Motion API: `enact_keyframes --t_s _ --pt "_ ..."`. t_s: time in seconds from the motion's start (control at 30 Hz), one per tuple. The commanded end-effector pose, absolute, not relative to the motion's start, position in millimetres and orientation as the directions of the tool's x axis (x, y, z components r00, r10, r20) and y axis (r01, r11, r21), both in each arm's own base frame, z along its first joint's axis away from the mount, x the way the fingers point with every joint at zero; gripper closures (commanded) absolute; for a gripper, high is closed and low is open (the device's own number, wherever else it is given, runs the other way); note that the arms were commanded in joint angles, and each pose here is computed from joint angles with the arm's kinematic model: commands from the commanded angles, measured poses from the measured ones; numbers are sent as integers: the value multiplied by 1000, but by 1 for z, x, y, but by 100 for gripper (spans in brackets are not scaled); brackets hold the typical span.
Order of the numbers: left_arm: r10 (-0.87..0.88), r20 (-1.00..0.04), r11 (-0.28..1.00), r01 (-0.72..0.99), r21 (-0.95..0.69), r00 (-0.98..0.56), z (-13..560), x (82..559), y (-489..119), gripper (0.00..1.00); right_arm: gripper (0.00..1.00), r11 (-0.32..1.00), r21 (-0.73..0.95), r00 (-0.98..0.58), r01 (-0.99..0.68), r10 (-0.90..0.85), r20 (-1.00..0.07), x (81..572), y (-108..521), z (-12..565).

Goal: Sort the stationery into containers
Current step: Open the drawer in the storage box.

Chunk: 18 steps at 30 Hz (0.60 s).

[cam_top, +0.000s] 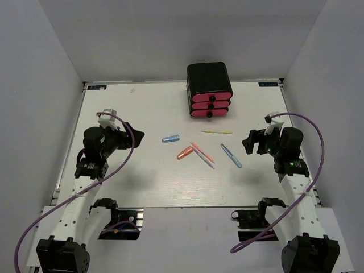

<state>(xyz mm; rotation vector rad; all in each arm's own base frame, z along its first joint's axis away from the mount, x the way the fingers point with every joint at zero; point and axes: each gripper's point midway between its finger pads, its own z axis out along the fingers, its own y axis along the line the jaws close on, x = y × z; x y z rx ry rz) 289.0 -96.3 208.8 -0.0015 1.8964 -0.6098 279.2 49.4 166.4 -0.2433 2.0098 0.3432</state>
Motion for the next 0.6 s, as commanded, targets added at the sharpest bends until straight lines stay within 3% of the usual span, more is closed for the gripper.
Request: enact_keyframes --t_s 0.0,0.07,0.1,0.2,0.27,0.3,0.33,0.43,0.5,0.53,0.57 --pt "-266 -890 836 371 -404 -370 231 287 -108 3 10 902 82 -401 -424 -106 -910 273 58 169" --pt "-254 -892 825 397 -401 -373 229 285 -112 16 10 874 14 -363 -485 -187 -913 268 60 161" --pt "-253 -895 820 410 -400 -367 231 285 -113 50 10 867 11 -370 -499 -201 -907 265 61 157" --pt "-250 -897 808 432 -400 -364 234 283 -117 96 10 828 -26 -358 -560 -271 -893 260 65 151" --pt "-249 -894 808 428 -404 -373 231 285 -117 98 10 826 -7 -388 -564 -272 -881 259 65 144" --pt "-249 -894 808 428 -404 -373 231 285 -117 90 10 796 10 -373 -606 -273 -887 256 74 144" --pt "-249 -890 809 424 -407 -381 229 286 -117 55 10 773 13 -363 -634 -282 -888 255 78 144" --pt "-249 -890 809 424 -407 -381 229 286 -117 9 10 695 71 -327 -715 -243 -913 253 98 156" --pt "-247 -890 804 431 -409 -384 229 285 -118 3 15 639 85 -282 -764 -212 -936 259 112 177" --pt "-247 -890 804 431 -409 -384 229 285 -118 1 45 638 81 -260 -766 -192 -946 266 115 195" --pt "-245 -889 799 440 -411 -386 229 284 -120 1 68 657 140 -328 -741 -172 -929 276 118 190"
